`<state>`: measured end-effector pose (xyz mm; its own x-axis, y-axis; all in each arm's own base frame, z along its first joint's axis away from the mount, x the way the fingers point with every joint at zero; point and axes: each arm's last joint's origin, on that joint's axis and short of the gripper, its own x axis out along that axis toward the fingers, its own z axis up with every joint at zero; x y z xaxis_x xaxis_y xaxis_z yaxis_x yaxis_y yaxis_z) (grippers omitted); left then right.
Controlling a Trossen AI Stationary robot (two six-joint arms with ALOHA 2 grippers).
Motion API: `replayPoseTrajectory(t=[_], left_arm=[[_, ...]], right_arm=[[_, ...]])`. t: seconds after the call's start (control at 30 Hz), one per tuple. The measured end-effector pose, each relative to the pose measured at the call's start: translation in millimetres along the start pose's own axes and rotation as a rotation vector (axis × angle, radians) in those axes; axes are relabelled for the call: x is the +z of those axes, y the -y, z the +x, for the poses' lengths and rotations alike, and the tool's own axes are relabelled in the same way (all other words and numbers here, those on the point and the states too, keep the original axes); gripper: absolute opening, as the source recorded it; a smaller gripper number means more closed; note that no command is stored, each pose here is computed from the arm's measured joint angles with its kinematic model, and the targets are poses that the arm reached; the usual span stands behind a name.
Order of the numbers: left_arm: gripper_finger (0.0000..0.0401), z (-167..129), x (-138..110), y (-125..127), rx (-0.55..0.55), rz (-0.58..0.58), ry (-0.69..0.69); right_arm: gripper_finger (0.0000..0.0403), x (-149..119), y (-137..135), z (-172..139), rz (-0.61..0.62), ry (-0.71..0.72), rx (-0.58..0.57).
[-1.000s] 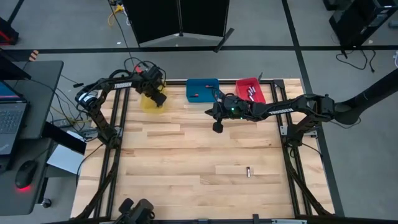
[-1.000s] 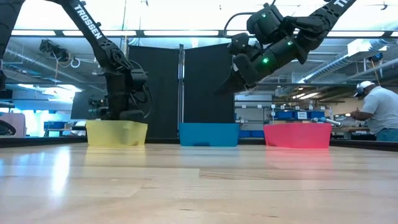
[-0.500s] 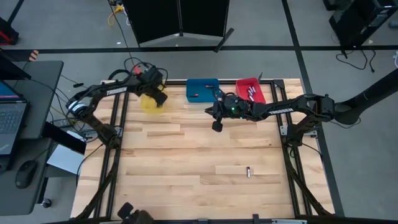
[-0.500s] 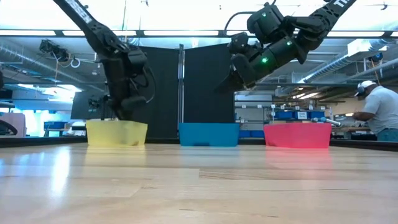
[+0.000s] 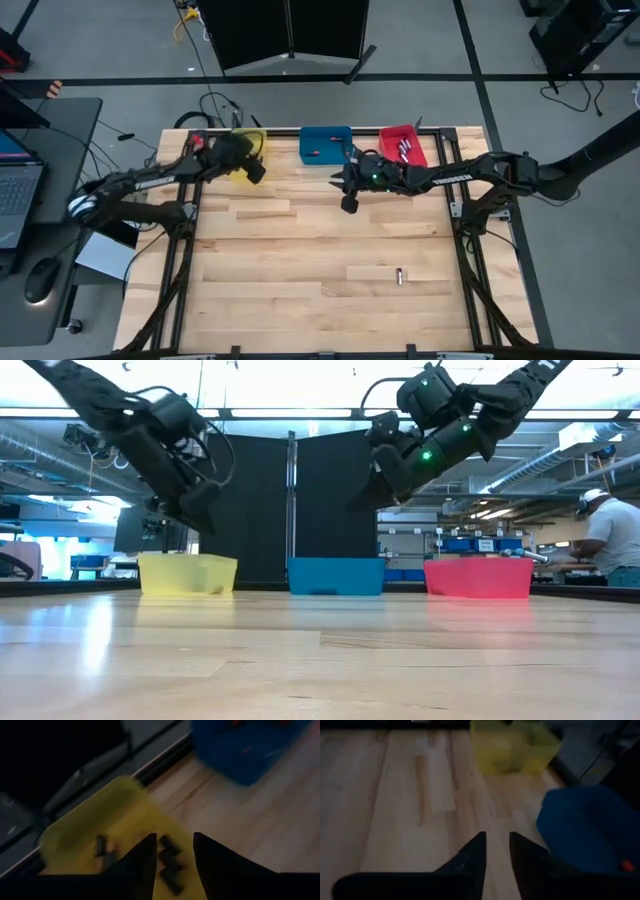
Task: Sort batteries
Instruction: Put the silver battery into the pink bin
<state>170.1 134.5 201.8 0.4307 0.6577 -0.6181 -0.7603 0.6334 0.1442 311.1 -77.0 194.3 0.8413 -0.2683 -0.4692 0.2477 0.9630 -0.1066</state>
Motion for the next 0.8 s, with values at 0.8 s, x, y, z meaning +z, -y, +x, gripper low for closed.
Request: replayPoseTrajectory(t=[0.8], left_arm=[[0.002,-59.8,-46.6,71.1,-0.585,0.102,0.722]], right_arm=[[0.0051,-34.6,-141.5,-74.4,0.617,-0.564,0.004]])
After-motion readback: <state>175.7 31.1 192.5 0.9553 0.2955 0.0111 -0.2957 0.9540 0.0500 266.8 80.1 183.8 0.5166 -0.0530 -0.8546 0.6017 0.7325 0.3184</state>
